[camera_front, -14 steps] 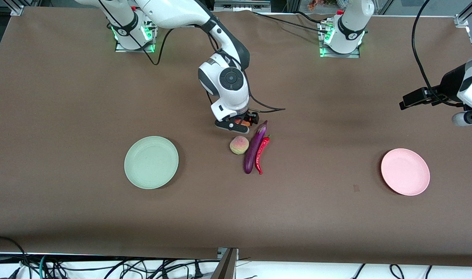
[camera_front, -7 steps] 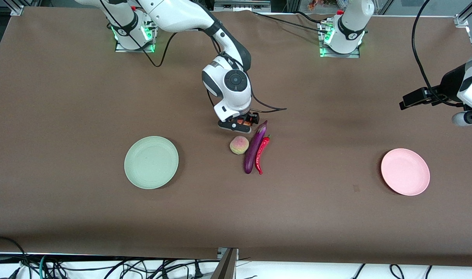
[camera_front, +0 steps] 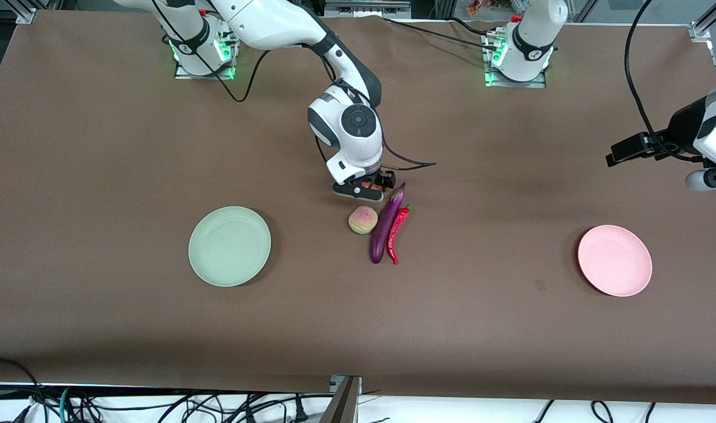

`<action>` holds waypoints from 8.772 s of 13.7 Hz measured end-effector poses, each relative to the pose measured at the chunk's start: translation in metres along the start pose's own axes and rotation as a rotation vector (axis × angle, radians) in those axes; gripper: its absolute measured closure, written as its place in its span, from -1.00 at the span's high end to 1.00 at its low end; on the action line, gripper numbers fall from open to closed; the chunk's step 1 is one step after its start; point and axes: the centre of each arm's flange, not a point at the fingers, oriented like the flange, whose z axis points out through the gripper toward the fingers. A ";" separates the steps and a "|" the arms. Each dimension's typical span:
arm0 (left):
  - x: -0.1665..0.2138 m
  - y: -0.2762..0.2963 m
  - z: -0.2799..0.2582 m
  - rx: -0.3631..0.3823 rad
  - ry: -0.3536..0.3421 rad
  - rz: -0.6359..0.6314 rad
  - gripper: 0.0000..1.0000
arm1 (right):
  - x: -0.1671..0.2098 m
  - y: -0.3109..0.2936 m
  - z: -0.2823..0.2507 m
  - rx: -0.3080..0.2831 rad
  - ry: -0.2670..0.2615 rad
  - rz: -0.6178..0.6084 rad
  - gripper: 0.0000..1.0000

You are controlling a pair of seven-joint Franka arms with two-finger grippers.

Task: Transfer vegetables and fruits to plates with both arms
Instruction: 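Lower the right gripper and close it on the pomegranate, then carry the pomegranate to the green plate while the left gripper reaches the chili, then release the pomegranate on the green plate while the left gripper grasps the chili, then lift the chili with the left gripper while the right gripper reaches the peach, then place the chili on the pink plate while the right gripper grasps the peach, then set the peach on the green plate while the left gripper grasps the eggplant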

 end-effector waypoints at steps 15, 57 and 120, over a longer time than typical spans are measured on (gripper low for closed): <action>-0.001 0.006 0.000 0.000 0.000 0.011 1.00 | -0.002 -0.008 -0.006 0.012 0.025 -0.021 0.64; 0.039 0.321 0.438 -0.127 0.027 -0.059 1.00 | 0.311 0.339 -0.035 -0.118 -0.028 -0.114 1.00; 0.164 0.009 0.295 -0.142 -0.179 0.491 1.00 | 0.077 0.013 0.016 0.089 0.205 0.002 0.59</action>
